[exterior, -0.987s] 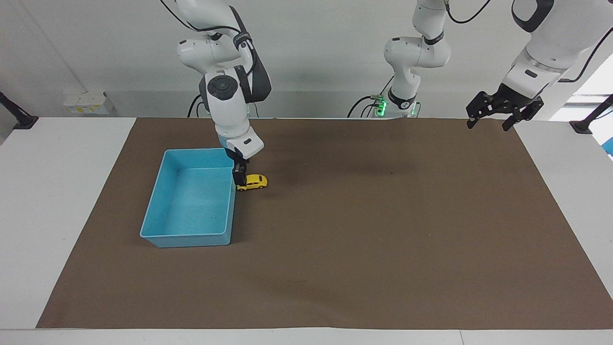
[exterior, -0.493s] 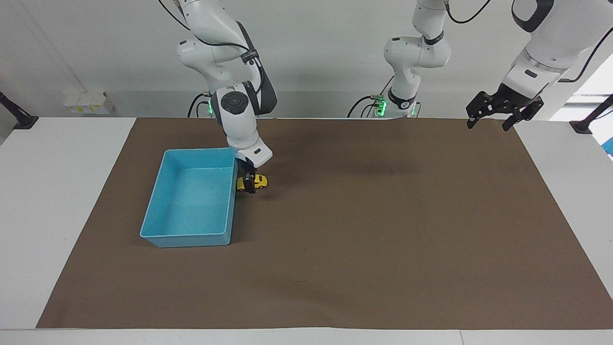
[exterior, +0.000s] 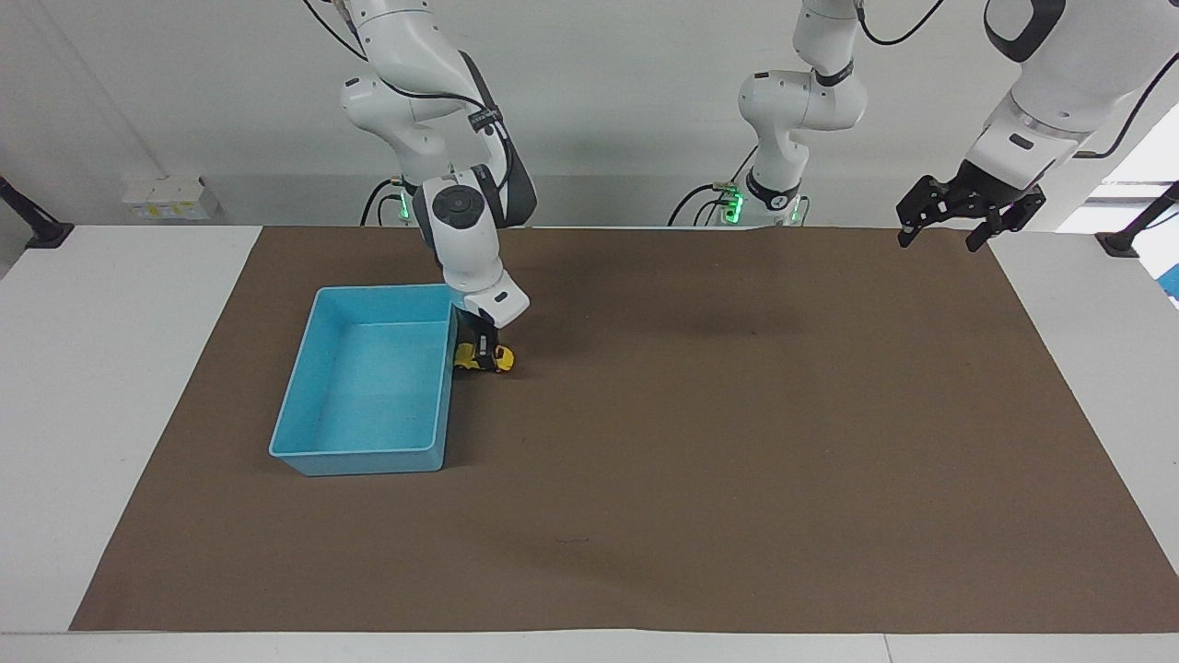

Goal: Wind up and store yellow beetle car
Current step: 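Grasp the yellow car with the right gripper and lift it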

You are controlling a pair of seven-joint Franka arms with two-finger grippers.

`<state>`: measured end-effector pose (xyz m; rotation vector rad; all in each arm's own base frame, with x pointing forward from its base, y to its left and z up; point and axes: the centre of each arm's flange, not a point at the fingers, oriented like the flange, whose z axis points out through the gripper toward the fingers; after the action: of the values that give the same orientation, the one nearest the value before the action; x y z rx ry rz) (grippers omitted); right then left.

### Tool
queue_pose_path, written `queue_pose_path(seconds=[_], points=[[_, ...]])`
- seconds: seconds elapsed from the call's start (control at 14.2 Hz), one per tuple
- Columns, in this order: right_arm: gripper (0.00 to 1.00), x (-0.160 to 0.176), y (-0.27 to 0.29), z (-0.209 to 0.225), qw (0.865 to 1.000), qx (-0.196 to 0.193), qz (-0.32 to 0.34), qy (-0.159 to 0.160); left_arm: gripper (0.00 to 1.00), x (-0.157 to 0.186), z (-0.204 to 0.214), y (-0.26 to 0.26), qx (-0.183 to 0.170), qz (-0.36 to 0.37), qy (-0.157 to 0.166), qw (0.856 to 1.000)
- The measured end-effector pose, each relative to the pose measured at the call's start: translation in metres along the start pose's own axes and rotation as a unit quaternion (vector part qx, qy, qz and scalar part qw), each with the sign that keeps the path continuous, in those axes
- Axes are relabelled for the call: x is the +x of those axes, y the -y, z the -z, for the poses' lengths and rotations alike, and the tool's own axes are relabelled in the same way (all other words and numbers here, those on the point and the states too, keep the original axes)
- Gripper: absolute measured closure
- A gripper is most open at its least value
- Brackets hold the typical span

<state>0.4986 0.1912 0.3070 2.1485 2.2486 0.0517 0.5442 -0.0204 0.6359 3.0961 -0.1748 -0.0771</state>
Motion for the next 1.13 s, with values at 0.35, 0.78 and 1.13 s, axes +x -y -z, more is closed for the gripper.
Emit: queue_pose_path(seconds=[0.35, 0.78, 1.13], points=[[0.56, 0.006, -0.002, 0.004, 1.000, -0.003, 0.001, -0.001, 0.00, 0.000, 0.000, 0.000, 0.000, 0.000, 0.000, 1.000], [0.56, 0.032, -0.046, 0.118, 1.000, 0.007, -0.011, 0.004, 0.00, 0.000, 0.000, 0.000, 0.000, 0.000, 0.000, 1.000], [0.56, -0.020, -0.057, 0.174, 0.999, 0.029, -0.016, 0.022, 0.00, 0.000, 0.000, 0.000, 0.000, 0.000, 0.000, 1.000]])
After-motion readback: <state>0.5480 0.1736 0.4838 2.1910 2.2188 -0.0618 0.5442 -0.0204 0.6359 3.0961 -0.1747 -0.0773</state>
